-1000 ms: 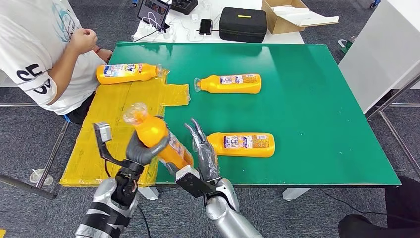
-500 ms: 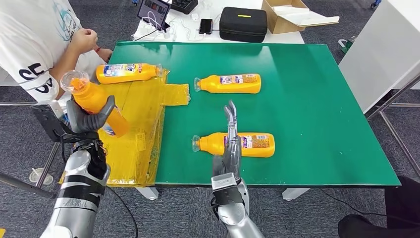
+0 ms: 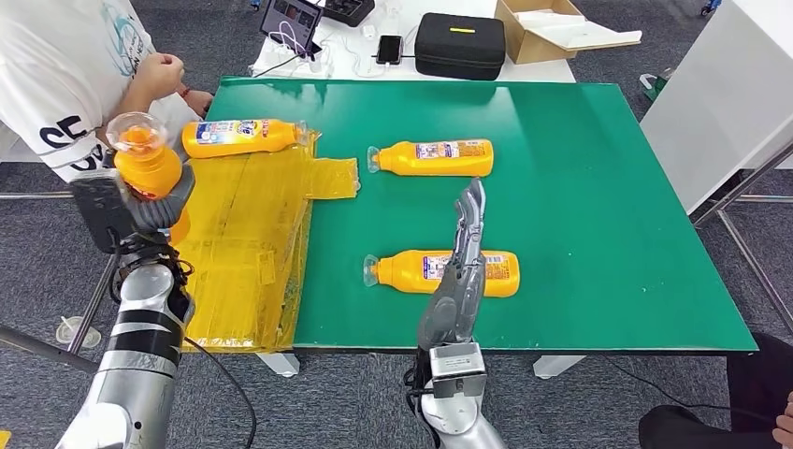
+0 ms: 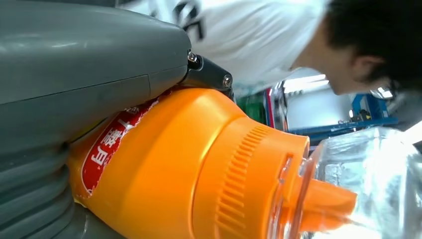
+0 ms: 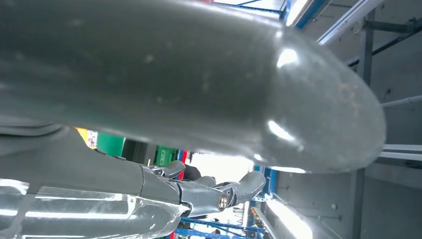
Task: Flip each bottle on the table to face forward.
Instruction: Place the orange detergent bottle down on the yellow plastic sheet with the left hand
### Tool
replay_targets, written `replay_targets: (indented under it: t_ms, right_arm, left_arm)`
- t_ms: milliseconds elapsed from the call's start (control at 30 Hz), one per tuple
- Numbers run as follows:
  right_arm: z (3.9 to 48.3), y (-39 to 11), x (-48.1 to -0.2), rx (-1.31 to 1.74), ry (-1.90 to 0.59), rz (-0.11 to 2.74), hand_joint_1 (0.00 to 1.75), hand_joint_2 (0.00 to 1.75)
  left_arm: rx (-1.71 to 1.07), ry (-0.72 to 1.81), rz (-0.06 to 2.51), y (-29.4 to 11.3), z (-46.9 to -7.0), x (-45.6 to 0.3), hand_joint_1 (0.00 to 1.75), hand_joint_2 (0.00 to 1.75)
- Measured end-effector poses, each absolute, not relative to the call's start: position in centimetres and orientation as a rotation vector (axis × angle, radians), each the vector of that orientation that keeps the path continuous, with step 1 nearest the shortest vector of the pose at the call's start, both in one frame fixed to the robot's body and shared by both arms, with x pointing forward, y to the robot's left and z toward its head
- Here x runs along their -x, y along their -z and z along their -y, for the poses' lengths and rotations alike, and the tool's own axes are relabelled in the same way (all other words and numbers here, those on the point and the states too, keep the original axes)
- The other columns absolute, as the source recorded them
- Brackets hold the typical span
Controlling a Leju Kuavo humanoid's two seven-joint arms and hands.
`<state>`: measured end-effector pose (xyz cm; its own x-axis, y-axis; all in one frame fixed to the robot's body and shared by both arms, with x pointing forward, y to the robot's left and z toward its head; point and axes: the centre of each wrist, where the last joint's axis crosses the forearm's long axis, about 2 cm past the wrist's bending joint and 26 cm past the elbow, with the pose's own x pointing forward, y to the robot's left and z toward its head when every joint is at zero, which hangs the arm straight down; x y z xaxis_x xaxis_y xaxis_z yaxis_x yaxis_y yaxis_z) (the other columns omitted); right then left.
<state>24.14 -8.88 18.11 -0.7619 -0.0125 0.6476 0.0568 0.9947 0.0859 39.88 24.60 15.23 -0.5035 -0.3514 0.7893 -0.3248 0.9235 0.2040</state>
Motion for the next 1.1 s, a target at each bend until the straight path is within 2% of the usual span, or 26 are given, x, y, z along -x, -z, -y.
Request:
replay_targets:
  t_ms: [167, 333, 533, 800, 867, 933, 1000, 1100]
  right_arm:
    - [8.8, -18.2, -24.4, -0.069, 0.116, 2.423, 0.0, 0.0]
    - [8.8, -18.0, -24.6, -0.145, 0.085, 2.41, 0.0, 0.0]
    - [8.8, -17.2, -24.7, -0.205, 0.052, 2.376, 0.0, 0.0]
    - [8.4, -16.2, -25.0, -0.232, 0.018, 2.333, 0.0, 0.0]
    - [8.3, -15.9, -25.0, -0.238, 0.008, 2.322, 0.0, 0.0]
    - [8.2, -15.7, -25.1, -0.245, 0.0, 2.313, 0.0, 0.0]
    - [8.0, -15.5, -25.1, -0.251, -0.009, 2.304, 0.0, 0.0]
    - [7.8, -15.2, -25.2, -0.256, -0.025, 2.289, 0.0, 0.0]
  left_arm:
    - [-0.68, 0.699, 2.02, -14.0, -24.6, -40.7, 1.75, 1.75]
    - [-0.547, 1.188, 1.769, -10.5, -25.5, -39.8, 1.75, 1.75]
    - [-0.378, 1.422, 1.515, -7.6, -27.7, -38.4, 1.75, 1.75]
    - [-0.3, 1.507, 1.373, -6.6, -29.6, -37.9, 1.72, 1.75]
    - [-0.287, 1.507, 1.358, -6.5, -29.8, -37.9, 1.05, 1.75]
    - [-0.279, 1.507, 1.347, -6.5, -30.0, -37.9, 0.2, 1.75]
    - [-0.267, 1.503, 1.335, -6.3, -30.1, -37.8, 0.0, 1.75]
    - [-0.243, 1.487, 1.326, -6.2, -30.3, -37.7, 0.0, 1.75]
